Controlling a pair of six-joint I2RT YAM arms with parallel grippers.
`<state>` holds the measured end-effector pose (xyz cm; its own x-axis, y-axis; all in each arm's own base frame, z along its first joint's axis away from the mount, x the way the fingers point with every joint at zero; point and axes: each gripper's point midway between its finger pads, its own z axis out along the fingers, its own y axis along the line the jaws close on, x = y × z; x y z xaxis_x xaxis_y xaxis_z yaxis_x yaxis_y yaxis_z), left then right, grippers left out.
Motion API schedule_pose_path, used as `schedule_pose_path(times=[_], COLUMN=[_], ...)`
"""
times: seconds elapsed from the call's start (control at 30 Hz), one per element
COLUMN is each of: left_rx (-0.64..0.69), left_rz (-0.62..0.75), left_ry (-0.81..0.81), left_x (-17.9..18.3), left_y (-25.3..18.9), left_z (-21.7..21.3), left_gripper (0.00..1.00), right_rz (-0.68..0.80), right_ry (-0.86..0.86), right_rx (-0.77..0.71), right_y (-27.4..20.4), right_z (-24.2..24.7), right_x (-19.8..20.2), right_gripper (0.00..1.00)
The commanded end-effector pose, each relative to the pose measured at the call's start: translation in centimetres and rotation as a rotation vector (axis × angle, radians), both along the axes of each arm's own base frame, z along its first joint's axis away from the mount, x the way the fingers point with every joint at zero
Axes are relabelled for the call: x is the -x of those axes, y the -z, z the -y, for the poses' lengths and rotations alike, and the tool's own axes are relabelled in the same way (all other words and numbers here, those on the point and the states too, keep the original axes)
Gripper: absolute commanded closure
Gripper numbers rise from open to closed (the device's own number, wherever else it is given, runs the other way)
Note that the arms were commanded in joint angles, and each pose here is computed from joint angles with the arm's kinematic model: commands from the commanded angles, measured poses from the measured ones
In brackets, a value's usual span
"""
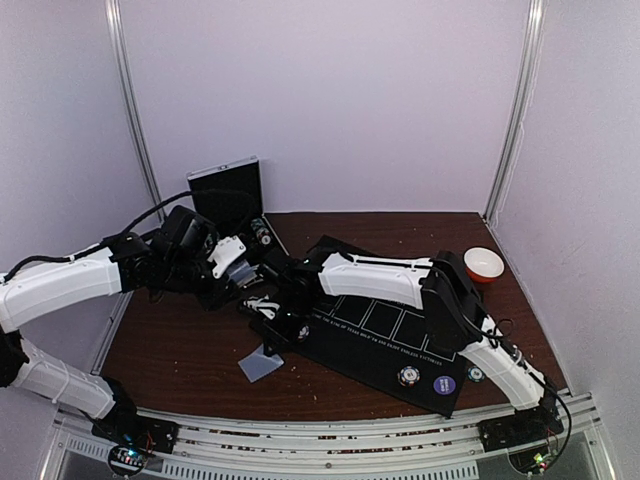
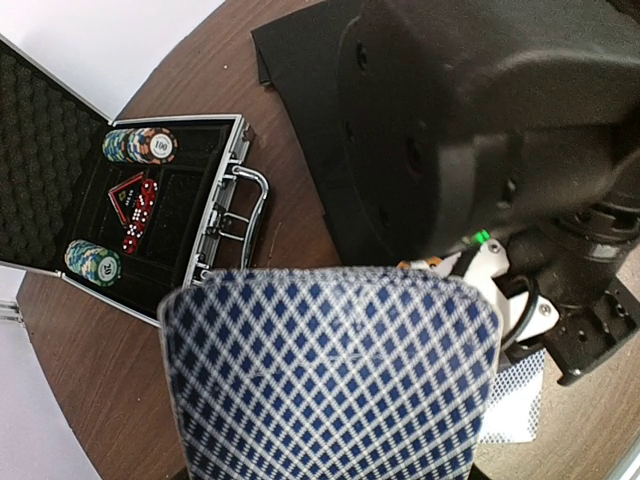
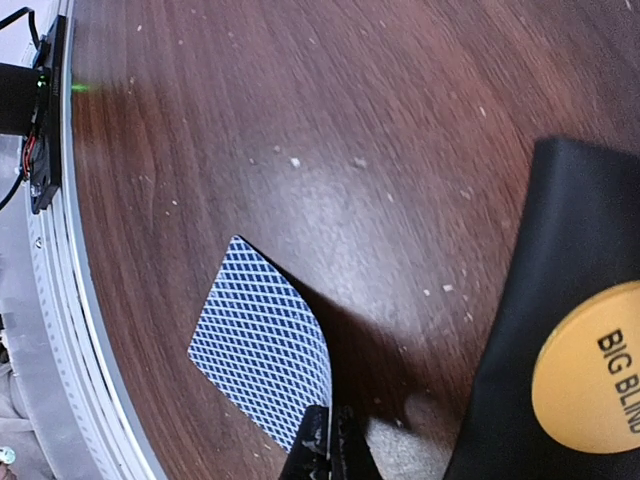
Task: Distribute texas hold em gaming equipment
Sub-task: Distribute the poker card in the big blind area, then pick up the poker card from the face-down deck piles.
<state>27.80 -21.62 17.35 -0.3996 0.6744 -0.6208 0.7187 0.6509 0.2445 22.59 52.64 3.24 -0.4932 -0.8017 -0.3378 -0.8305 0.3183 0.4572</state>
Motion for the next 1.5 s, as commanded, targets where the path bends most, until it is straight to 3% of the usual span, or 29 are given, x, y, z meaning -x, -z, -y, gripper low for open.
schedule_pose_path(times=[0.0,0.27,0.4,0.7,1.2,1.3,1.37,1.47], left_rx=[0.033,0.032,0.034,0.068,0.095,0.101,0.104,0.107], left_rz=[0.034,0.033,0.035,0.05,0.094,0.101,0.105,0.102], left_ry=[-0.015,-0.016,-0.018,-0.005,0.104,0.144,0.176,0.237], left_x=[-0.5,-0.5,-0.5,-0.6,0.4,0.8,1.1,1.7], left_y=[-1.3,-1.3,-1.4,-3.2,-5.5,-5.9,-6.1,-6.1], left_z=[0.0,0.0,-0.1,0.4,1.2,1.7,2.1,2.9], left_gripper=[0.53,0.53,0.53,0.52,0.53,0.53,0.53,0.53], right_rz=[0.093,0.166,0.19,0.264,0.39,0.284,0.08,-0.15], right_ry=[-0.023,-0.031,-0.013,0.122,0.506,0.509,0.446,0.433], right_rx=[-0.027,-0.046,-0.073,-0.207,-0.205,-0.41,-0.651,-0.816], right_y=[-0.1,-0.3,-1.4,-8.8,-16.5,-20.4,-23.5,-25.2], right_z=[-1.2,-2.0,-2.5,-2.4,8.2,7.0,4.9,3.2], right_x=[-0.9,-2.0,-2.5,-5.4,-13.0,-12.1,-10.0,-8.6], right_gripper=[1.0,0.97,0.85,0.6,0.27,0.21,0.15,0.05])
